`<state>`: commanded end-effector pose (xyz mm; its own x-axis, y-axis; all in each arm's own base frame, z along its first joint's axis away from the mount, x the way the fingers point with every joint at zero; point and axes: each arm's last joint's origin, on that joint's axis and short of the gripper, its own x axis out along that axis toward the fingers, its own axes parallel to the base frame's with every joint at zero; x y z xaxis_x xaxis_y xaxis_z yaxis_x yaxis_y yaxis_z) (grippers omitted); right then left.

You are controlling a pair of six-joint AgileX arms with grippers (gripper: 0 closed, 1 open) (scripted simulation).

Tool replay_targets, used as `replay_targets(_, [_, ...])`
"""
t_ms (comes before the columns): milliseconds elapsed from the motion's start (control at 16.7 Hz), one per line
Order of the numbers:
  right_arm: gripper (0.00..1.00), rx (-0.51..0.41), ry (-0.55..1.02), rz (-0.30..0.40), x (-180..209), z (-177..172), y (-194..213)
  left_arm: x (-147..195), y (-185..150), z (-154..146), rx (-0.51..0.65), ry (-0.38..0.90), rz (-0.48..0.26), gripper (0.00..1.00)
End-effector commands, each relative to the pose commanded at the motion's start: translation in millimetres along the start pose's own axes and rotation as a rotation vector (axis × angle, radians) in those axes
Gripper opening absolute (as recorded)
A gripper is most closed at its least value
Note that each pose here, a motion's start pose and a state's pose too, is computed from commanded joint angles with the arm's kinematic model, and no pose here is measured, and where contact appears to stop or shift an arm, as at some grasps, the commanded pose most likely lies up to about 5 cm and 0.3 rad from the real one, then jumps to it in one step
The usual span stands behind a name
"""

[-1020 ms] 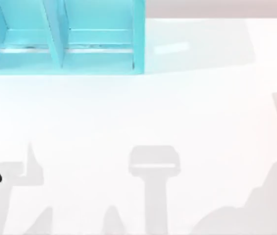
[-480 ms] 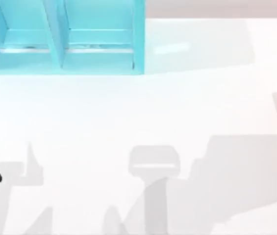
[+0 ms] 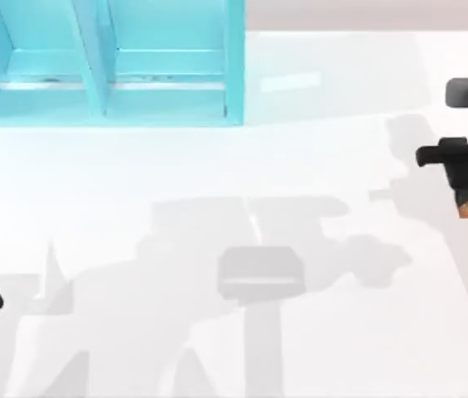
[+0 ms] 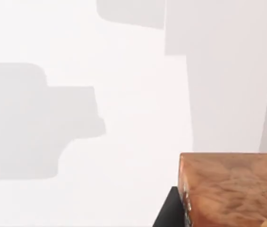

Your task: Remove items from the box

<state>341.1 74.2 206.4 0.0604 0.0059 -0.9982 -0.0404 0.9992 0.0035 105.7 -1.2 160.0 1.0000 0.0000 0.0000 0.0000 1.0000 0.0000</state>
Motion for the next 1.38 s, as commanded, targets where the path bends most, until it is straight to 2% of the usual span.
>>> replay_targets(180, [0.00, 0.030, 0.029, 0.000, 21.2, -5.0, 29.0, 0.0, 0.0, 0.0, 0.000, 0.000, 0.000, 1.00])
replay_targets(300, [0.00, 0.050, 0.043, -0.002, 30.2, -8.5, 34.5, 0.0, 0.0, 0.0, 0.000, 0.000, 0.000, 1.00])
replay_targets(720, [0.00, 0.062, 0.046, 0.000, 32.5, -9.6, 34.4, 0.0, 0.0, 0.0, 0.000, 0.000, 0.000, 1.00])
replay_targets(1140, [0.00, 0.057, 0.049, -0.002, 74.6, -11.9, 36.0, 0.0, 0.0, 0.0, 0.000, 0.000, 0.000, 1.00])
replay_targets(1380, [0.00, 0.056, 0.049, -0.003, 78.3, -12.4, 36.1, 0.0, 0.0, 0.0, 0.000, 0.000, 0.000, 1.00])
